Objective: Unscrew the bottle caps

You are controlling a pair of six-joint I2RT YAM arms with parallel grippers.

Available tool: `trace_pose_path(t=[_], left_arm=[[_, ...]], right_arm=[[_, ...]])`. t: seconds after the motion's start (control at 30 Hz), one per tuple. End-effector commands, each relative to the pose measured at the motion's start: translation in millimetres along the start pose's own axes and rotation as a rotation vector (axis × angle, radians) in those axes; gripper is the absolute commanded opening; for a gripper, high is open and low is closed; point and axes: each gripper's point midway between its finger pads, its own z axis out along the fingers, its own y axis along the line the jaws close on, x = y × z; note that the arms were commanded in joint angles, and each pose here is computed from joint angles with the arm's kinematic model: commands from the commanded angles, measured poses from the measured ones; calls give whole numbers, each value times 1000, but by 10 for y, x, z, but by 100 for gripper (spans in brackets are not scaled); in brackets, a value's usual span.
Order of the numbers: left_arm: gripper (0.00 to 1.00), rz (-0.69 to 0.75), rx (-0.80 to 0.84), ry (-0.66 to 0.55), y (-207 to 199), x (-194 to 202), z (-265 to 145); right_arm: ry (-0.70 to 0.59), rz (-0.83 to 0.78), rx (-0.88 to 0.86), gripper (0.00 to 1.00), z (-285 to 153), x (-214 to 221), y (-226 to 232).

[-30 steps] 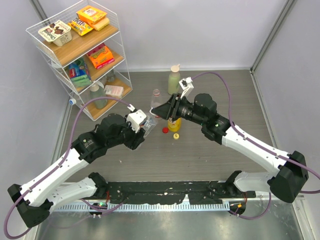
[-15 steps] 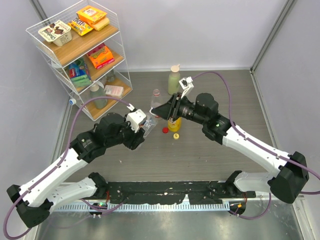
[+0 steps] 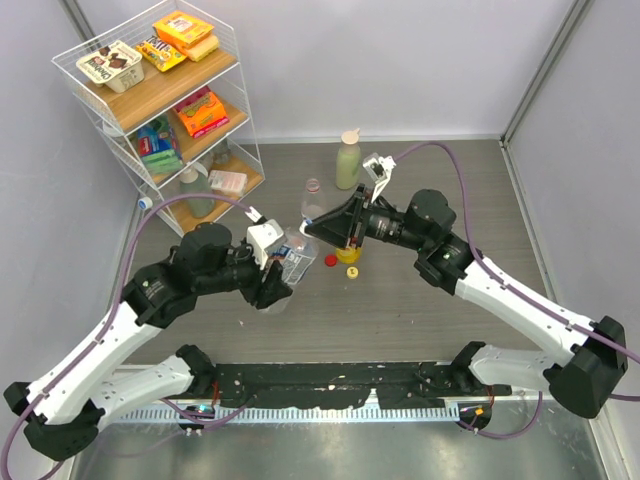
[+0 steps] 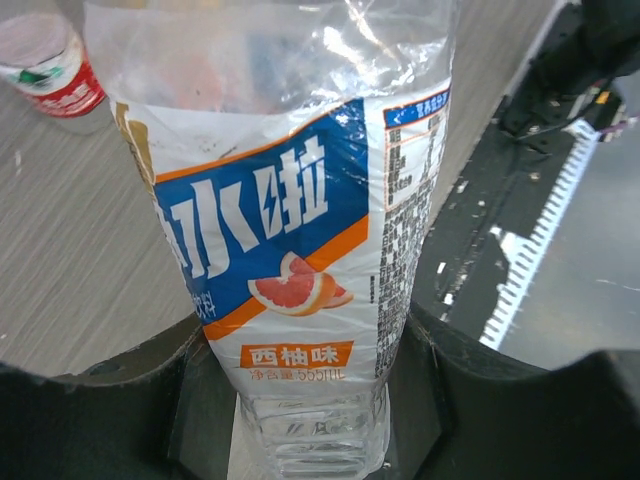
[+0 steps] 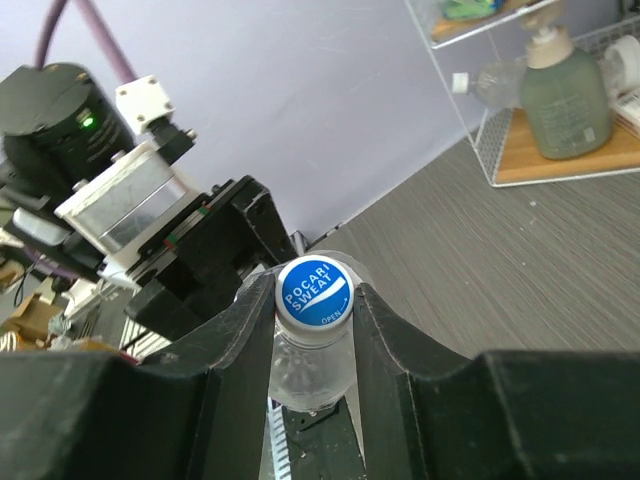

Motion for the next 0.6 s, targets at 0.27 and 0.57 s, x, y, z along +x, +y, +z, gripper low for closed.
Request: trace_pose_path(t=[0.27, 0.57], left_arm=[[17, 113, 554, -232, -1025, -708, -520], [15, 129, 724, -217, -1250, -693, -647]], right_arm=[[40, -186, -333, 2, -244, 78, 655], [43, -274, -482, 2, -461, 156, 916]])
